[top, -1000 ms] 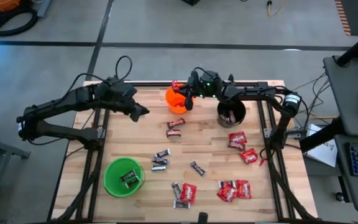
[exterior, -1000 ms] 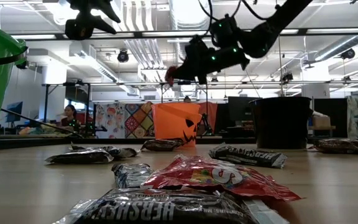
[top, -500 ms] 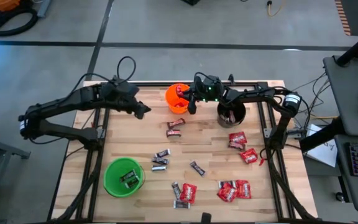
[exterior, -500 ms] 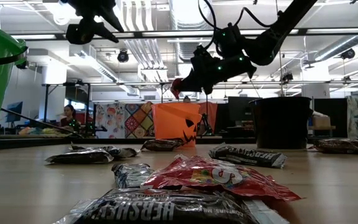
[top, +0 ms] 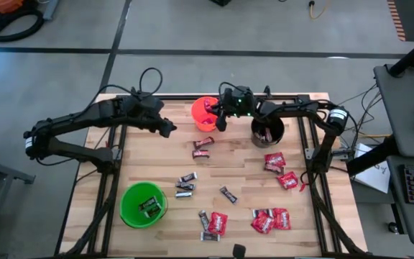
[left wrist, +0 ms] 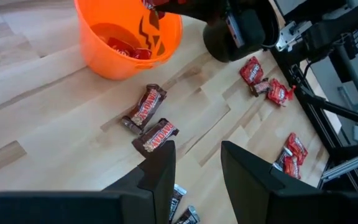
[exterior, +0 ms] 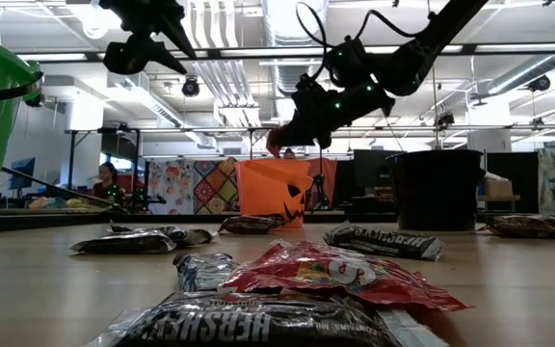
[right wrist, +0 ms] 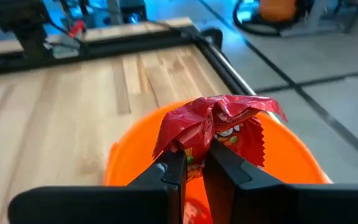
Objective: Sort candy
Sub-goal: Put the red candy into the orange bucket, then put the brown chocolate into the black bucket
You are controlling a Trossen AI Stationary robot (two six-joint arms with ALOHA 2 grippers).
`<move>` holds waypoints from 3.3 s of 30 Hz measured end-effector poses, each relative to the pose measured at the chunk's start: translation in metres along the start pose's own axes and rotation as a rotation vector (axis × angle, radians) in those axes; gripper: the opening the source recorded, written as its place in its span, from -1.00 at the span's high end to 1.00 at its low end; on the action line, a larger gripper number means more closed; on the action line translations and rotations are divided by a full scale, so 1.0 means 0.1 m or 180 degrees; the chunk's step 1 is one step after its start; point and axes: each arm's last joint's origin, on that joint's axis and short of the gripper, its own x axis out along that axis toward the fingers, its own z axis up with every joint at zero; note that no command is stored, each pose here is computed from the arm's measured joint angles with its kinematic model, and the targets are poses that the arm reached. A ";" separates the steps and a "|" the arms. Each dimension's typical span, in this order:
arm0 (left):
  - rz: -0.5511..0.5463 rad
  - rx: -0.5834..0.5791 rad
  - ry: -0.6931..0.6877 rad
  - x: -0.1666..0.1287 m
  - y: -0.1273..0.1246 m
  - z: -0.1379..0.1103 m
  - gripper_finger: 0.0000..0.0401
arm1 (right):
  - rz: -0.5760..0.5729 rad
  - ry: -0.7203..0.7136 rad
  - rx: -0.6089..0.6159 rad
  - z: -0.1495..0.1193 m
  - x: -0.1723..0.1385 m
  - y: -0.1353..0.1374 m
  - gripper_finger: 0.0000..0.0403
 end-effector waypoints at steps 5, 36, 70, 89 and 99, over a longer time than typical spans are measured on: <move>-0.0007 0.0006 -0.0005 -0.01 0.00 0.00 0.43 | -0.0038 -0.0037 0.0023 0.10 0.01 -0.01 0.83; -0.0252 0.0895 0.0165 -0.01 -0.03 -0.03 0.43 | 0.0109 0.1450 0.0867 0.85 -0.34 0.25 -0.02; -0.0489 0.1614 -0.0075 -0.01 -0.17 -0.04 0.43 | 0.0897 0.3659 0.0388 0.32 -1.73 1.81 -0.02; -0.0487 0.1605 -0.0073 -0.01 -0.17 -0.04 0.43 | -0.0018 0.3731 0.0160 -0.87 -1.82 1.60 0.10; -0.0483 0.1605 -0.0076 -0.01 -0.17 -0.04 0.43 | -0.0134 0.3711 0.0059 -0.97 -1.72 1.61 0.13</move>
